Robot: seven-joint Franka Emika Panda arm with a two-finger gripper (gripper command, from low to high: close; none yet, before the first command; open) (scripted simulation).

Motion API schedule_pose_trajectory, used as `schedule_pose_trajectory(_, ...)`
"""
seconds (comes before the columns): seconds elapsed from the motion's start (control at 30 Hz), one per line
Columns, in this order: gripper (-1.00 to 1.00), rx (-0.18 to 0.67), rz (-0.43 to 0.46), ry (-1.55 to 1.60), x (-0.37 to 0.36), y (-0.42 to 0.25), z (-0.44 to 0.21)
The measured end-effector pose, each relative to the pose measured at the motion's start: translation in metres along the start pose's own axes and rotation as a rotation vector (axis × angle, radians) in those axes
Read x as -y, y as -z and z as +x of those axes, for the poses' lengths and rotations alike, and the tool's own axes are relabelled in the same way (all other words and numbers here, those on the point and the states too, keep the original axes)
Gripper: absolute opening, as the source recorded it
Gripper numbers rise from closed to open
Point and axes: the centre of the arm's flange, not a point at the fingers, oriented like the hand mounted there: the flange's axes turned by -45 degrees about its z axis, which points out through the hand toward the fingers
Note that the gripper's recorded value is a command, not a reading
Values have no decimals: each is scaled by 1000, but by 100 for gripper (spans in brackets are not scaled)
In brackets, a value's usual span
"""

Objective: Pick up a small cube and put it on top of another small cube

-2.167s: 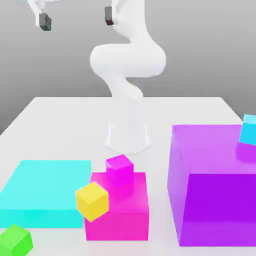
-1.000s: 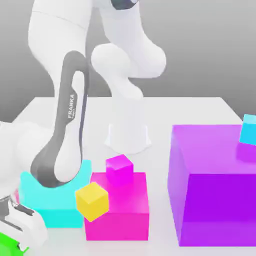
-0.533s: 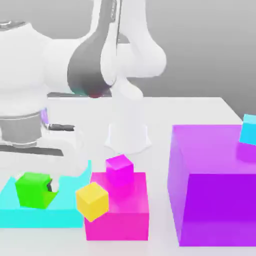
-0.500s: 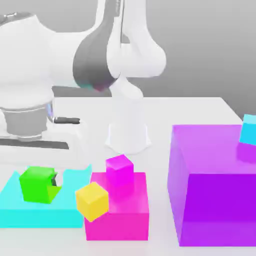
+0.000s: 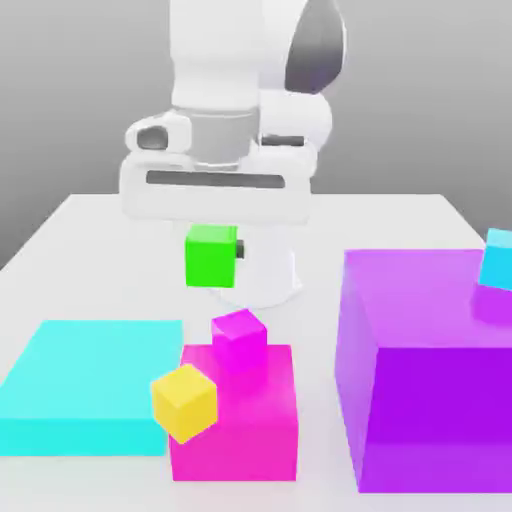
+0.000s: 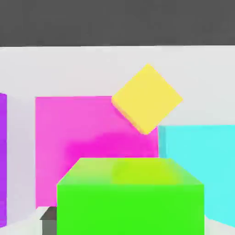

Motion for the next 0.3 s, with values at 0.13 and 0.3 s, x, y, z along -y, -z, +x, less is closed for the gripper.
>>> schedule_pose_trajectory(0.13, -100, 12, 12, -11, 3, -46, -5)
schedule_pose_trajectory(0.3, 100, 12, 12, -11, 3, -66, -7)
